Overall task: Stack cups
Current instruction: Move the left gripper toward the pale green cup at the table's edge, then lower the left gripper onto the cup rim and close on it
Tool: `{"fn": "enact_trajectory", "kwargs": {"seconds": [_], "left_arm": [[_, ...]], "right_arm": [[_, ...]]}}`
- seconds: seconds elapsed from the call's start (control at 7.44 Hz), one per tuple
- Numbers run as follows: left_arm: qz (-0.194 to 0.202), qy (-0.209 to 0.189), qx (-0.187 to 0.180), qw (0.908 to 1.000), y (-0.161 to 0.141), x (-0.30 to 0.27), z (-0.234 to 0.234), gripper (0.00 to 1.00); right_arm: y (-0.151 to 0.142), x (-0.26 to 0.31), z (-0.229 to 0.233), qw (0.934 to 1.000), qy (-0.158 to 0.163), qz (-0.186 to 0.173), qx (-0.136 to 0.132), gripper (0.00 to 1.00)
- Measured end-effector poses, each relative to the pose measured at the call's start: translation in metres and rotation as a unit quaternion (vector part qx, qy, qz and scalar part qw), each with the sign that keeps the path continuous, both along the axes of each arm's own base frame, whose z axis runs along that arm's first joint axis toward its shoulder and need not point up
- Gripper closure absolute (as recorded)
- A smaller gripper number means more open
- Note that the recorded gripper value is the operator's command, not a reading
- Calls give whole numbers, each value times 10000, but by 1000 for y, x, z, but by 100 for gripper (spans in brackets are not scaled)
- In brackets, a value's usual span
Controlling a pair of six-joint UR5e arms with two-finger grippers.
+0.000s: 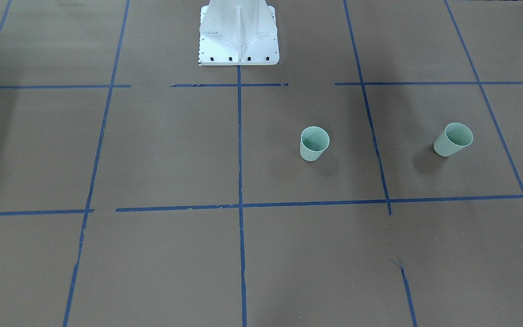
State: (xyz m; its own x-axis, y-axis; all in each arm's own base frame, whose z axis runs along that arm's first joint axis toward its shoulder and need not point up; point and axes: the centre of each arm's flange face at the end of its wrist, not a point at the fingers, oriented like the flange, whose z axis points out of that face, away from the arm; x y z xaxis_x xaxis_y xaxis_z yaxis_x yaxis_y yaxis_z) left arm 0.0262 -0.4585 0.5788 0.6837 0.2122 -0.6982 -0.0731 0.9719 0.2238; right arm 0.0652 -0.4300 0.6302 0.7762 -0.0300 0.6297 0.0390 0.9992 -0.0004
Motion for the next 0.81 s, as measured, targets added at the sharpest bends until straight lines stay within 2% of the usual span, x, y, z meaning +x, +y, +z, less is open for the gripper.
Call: {"fn": "enact_trajectory", "kwargs": {"seconds": [0.27,0.81], "left_arm": [[-262,307,-291,9988,4,69,-14,0],[-697,201,-514,9960,9,115,12,0]], "right_arm": [[0,0,0,10000,0,0,0,0],[0,0,0,10000,0,2,0,0]]}}
